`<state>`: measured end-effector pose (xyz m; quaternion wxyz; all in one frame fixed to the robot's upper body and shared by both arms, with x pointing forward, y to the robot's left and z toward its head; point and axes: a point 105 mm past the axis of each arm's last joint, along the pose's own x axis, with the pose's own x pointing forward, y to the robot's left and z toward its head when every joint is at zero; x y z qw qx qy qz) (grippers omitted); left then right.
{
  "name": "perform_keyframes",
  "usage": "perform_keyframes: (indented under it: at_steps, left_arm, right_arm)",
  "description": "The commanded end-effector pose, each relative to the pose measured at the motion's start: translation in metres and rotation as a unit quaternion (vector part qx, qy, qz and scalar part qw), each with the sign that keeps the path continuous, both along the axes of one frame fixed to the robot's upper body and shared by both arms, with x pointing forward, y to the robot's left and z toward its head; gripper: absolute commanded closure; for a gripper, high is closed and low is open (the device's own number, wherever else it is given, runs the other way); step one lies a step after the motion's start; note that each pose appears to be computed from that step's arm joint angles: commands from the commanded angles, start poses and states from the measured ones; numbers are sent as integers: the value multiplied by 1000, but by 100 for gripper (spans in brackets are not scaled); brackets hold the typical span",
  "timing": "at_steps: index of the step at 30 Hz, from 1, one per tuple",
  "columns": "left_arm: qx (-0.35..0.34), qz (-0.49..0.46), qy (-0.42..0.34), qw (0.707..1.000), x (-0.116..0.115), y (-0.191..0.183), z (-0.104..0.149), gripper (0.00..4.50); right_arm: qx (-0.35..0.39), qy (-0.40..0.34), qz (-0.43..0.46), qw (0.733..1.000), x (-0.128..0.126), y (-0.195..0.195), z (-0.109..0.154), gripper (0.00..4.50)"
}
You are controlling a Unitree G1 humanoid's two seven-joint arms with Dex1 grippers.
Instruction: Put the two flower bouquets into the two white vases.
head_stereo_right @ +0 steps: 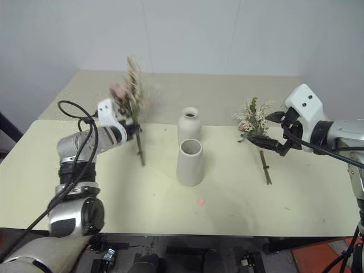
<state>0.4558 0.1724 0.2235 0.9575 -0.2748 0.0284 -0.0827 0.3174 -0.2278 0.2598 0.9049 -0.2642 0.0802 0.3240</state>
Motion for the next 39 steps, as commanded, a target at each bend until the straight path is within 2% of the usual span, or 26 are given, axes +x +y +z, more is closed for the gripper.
perform_keyframes:
  at_steps: [1, 3, 6, 10, 15, 19, 26, 29, 33, 39]
  left_arm:
    - [-119, 40, -147, 981, 5, 8, 68, 449]
    - [-161, 47, -193, 967, 8, 2, 83, 449]
    - [-247, 22, -214, 945, 13, -15, 89, 449]
    - [-275, -33, -224, 935, 14, -49, 89, 449]
    - [-219, -90, -263, 935, 6, -84, 92, 449]
    - [-234, -95, -273, 928, 5, -86, 96, 449]
    - [-190, -118, -281, 933, 4, -99, 92, 449]
    - [-192, -137, -289, 928, 1, -105, 91, 449]
    - [-156, -156, -305, 927, -4, -115, 90, 449]
    - [-67, -183, -337, 921, -12, -130, 88, 449]
  right_arm:
    - [6, -41, -3, 999, -6, 3, 20, 0]
    - [12, -46, -6, 999, -6, 6, 20, 0]
    - [18, -50, -12, 998, -8, 10, 19, 0]
    - [22, -54, -20, 998, -15, 14, 19, 0]
    - [27, -61, -42, 997, -24, 9, 22, 0]
    - [27, -59, -57, 996, -26, 6, 19, 0]
    - [29, -59, -65, 996, -27, 5, 16, 0]
    - [30, -58, -69, 996, -27, 4, 14, 0]
    - [34, -59, -74, 995, -25, 3, 13, 0]
    - [39, -61, -76, 994, -25, 3, 13, 0]
